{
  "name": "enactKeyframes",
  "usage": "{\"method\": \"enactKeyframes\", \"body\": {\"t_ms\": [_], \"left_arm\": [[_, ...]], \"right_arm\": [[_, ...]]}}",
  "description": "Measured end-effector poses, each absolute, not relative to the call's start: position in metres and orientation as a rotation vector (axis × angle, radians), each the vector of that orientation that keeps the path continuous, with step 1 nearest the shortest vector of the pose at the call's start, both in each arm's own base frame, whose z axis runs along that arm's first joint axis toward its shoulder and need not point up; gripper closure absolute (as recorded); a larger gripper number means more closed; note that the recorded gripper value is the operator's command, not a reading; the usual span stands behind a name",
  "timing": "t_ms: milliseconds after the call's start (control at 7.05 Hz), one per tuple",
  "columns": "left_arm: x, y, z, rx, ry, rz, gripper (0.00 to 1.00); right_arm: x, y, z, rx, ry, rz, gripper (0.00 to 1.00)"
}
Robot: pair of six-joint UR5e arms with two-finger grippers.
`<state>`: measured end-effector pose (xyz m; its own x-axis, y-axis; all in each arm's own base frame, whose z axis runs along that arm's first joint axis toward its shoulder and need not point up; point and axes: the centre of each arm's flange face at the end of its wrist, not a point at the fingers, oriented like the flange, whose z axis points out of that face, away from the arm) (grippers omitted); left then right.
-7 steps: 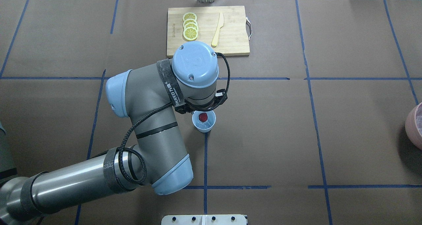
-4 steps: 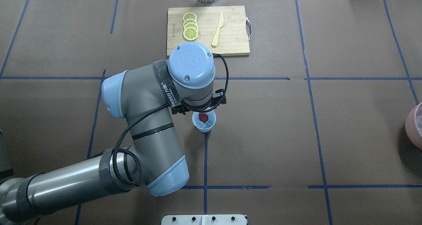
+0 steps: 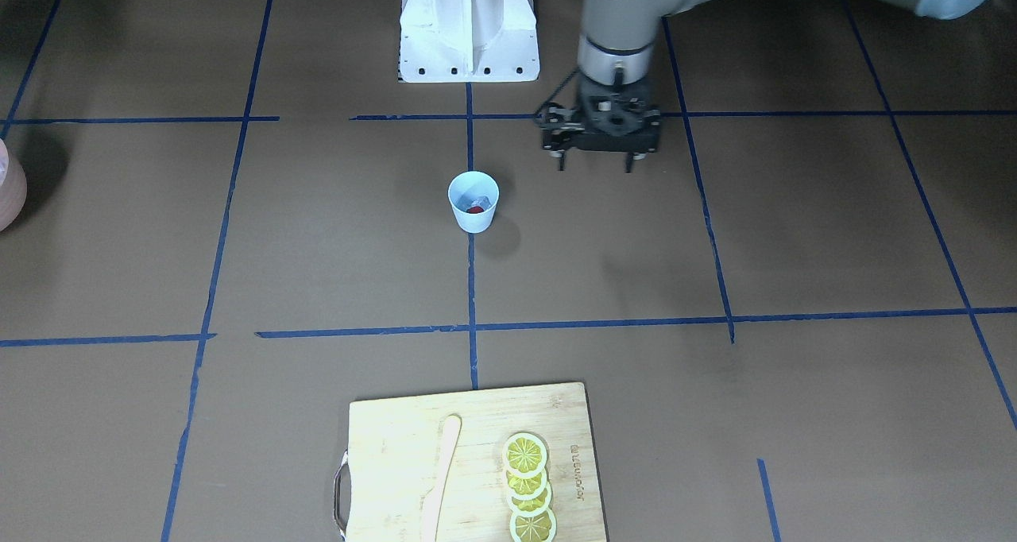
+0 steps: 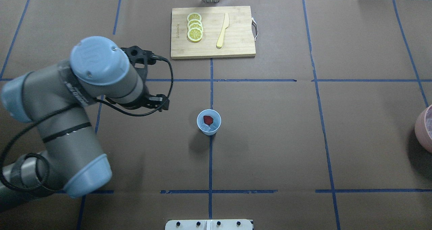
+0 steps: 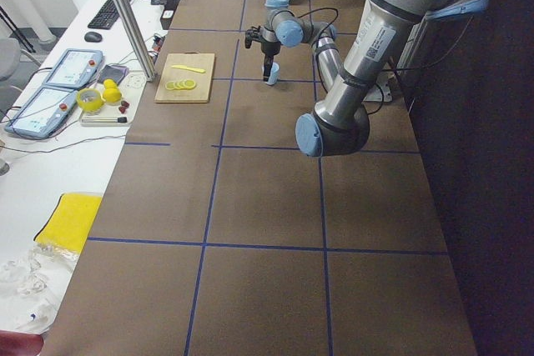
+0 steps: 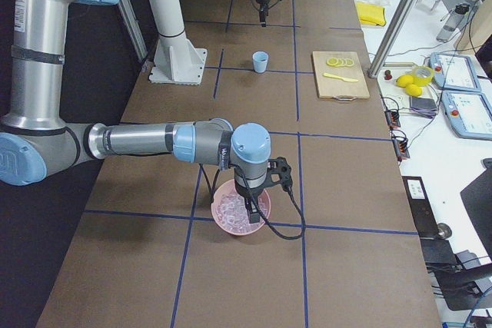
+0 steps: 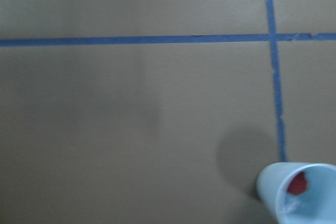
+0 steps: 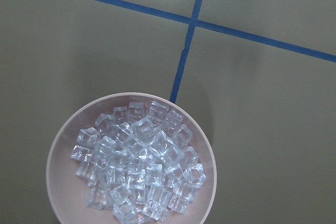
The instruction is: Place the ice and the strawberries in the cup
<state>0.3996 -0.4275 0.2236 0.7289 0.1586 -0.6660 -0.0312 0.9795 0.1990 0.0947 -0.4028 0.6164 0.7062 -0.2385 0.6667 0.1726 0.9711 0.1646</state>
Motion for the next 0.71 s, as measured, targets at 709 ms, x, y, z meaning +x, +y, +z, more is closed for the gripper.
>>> {"method": "enactKeyframes", "body": {"t_ms": [709], "left_arm": [[0.141, -0.5, 0.394, 0.17, 0.725, 0.347, 0.0]], "right_arm": [[0.095, -0.402, 0.621, 0.082, -0.755, -0.223, 0.01]]}}
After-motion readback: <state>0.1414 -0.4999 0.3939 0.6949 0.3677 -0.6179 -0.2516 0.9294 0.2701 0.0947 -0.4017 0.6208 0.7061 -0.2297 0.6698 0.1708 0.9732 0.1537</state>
